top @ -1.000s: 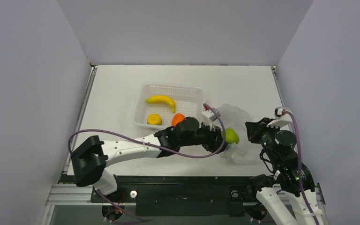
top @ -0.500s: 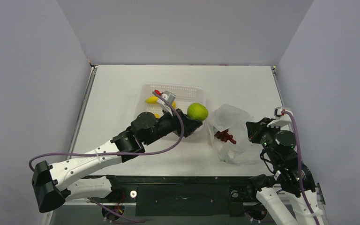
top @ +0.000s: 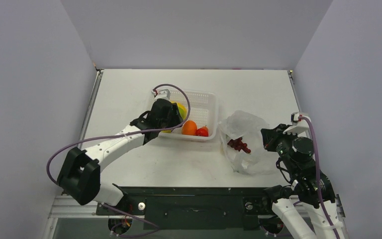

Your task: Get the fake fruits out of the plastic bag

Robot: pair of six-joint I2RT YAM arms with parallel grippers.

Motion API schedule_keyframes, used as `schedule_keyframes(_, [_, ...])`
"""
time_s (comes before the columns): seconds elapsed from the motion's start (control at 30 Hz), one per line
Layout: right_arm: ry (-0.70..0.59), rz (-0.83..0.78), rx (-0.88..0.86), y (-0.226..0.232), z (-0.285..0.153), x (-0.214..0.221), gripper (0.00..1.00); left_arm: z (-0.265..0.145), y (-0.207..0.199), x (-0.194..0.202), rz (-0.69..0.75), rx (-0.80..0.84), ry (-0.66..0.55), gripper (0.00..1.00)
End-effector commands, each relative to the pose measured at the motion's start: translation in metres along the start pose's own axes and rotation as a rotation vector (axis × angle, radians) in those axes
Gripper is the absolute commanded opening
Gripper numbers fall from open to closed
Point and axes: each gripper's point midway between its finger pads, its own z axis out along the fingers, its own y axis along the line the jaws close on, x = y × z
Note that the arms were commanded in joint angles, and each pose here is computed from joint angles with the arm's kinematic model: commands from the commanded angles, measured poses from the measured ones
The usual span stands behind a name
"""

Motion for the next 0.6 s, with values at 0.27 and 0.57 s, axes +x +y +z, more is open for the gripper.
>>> schedule_keyframes(0.27, [-0.015,-0.003,0.003,0.003,0.005,-0.011,0.0,0.057,0.016,0.004,0.006,-0.089,0.052,0.2])
schedule_keyframes(0.57, [-0.009,-0.009,0.005,0.004,0.009,-0.011,0.0,0.066,0.02,0.024,0.024,-0.068,0.097,0.59])
